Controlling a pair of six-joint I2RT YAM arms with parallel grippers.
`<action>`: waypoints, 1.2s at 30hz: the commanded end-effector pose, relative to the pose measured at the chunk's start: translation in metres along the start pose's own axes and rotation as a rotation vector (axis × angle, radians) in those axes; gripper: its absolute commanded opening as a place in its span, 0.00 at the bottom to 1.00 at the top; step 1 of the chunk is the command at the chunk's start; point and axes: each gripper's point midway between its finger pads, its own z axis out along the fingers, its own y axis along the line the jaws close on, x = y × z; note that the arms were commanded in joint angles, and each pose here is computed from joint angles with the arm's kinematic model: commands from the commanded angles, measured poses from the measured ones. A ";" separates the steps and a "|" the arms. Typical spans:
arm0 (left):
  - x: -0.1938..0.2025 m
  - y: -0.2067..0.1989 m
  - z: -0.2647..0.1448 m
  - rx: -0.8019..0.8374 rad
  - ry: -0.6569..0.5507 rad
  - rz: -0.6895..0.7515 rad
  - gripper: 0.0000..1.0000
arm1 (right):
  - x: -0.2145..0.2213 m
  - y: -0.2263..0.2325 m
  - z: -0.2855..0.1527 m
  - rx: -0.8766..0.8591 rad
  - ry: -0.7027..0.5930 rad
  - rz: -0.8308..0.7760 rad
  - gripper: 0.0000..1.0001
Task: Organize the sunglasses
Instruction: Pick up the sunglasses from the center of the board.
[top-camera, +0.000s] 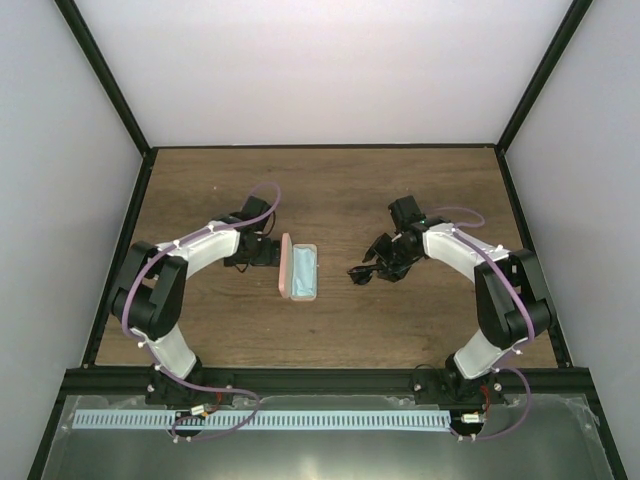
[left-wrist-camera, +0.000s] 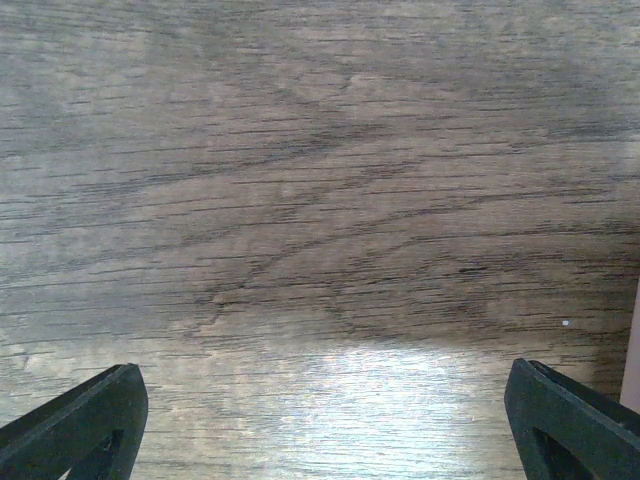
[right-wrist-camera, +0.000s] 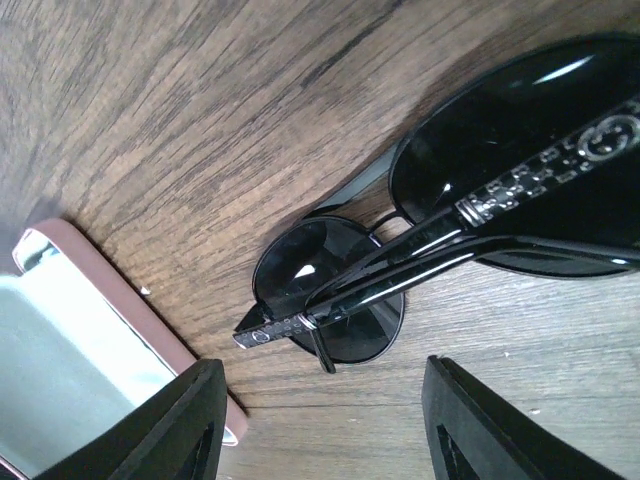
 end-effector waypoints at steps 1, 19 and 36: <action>-0.009 -0.001 -0.009 0.005 -0.041 0.025 1.00 | -0.004 0.013 0.000 -0.016 -0.005 0.161 0.55; -0.023 -0.006 -0.009 0.032 -0.032 0.085 1.00 | -0.027 0.007 0.029 0.083 -0.025 0.245 0.42; -0.023 0.004 -0.006 0.074 -0.018 0.035 1.00 | -0.023 0.001 0.029 0.209 -0.066 0.026 0.08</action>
